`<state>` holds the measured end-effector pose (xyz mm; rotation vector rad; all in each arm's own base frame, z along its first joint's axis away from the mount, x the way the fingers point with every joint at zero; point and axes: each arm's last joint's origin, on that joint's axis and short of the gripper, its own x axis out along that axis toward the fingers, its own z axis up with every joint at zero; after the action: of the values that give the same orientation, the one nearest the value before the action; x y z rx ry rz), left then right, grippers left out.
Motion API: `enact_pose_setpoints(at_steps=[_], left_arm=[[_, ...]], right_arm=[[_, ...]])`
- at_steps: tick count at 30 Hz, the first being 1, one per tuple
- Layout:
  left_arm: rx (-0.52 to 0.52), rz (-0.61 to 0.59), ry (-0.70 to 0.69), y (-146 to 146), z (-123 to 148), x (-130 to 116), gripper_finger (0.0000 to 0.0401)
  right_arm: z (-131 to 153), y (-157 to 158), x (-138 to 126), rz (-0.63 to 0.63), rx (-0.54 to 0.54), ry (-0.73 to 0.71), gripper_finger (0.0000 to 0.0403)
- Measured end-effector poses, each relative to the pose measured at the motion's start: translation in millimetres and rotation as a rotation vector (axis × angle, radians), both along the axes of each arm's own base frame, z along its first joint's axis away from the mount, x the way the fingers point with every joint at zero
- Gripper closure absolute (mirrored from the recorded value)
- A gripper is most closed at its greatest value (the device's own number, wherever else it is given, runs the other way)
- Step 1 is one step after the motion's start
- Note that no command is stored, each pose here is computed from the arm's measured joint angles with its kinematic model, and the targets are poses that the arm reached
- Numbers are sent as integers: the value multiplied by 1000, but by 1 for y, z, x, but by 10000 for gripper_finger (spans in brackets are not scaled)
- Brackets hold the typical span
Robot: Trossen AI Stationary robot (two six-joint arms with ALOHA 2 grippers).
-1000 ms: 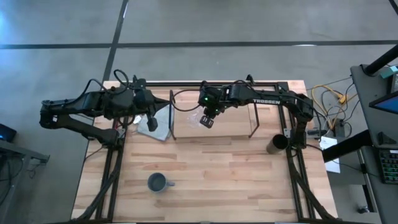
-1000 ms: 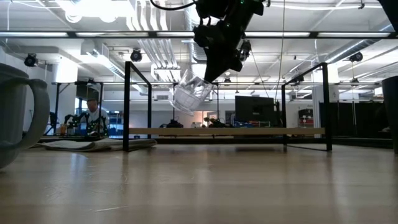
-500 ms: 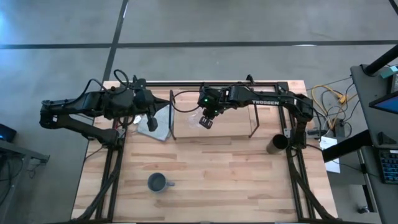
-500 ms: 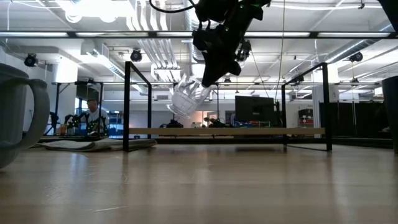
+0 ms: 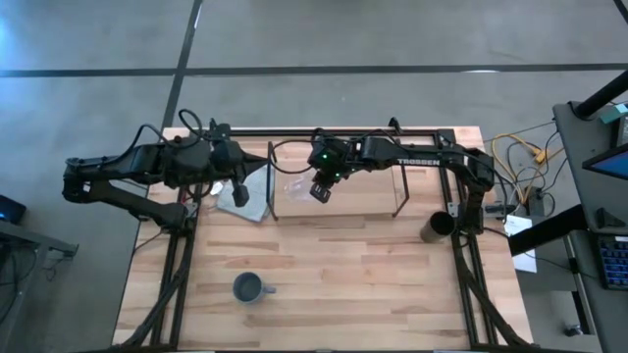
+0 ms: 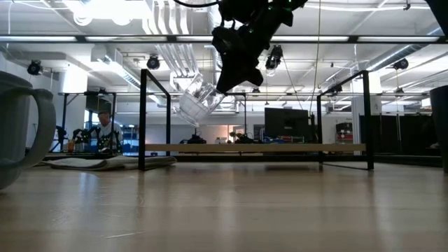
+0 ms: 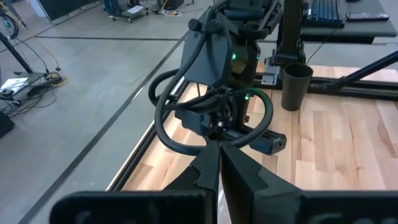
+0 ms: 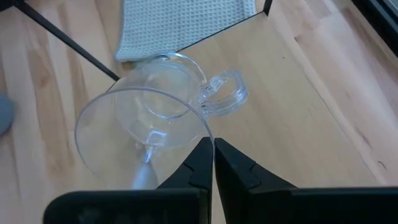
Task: Stack small to large cups/mugs on shelf
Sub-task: Put the transparent mug on the shelf
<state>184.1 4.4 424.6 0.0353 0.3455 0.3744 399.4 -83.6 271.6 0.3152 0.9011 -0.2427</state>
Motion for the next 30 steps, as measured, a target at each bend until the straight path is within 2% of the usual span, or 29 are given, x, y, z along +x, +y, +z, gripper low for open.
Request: enact_pose_setpoints(at_steps=[7,11,13,18,22,30], left_arm=[[0,0,-9,0,1,0,400],[0,0,-8,0,1,0,400],[0,0,-8,0,1,0,400],[0,0,-9,0,1,0,400],[-1,0,-17,0,2,-3,400],[0,0,-28,0,4,-7,400]], right_arm=[[-1,0,-1,1,2,12,394],[-6,-3,9,3,1,-37,394],[-12,-4,18,20,33,-59,394],[-31,-7,33,37,58,-2,394],[-13,-9,36,64,25,3,394],[-6,-11,35,128,20,201,394]])
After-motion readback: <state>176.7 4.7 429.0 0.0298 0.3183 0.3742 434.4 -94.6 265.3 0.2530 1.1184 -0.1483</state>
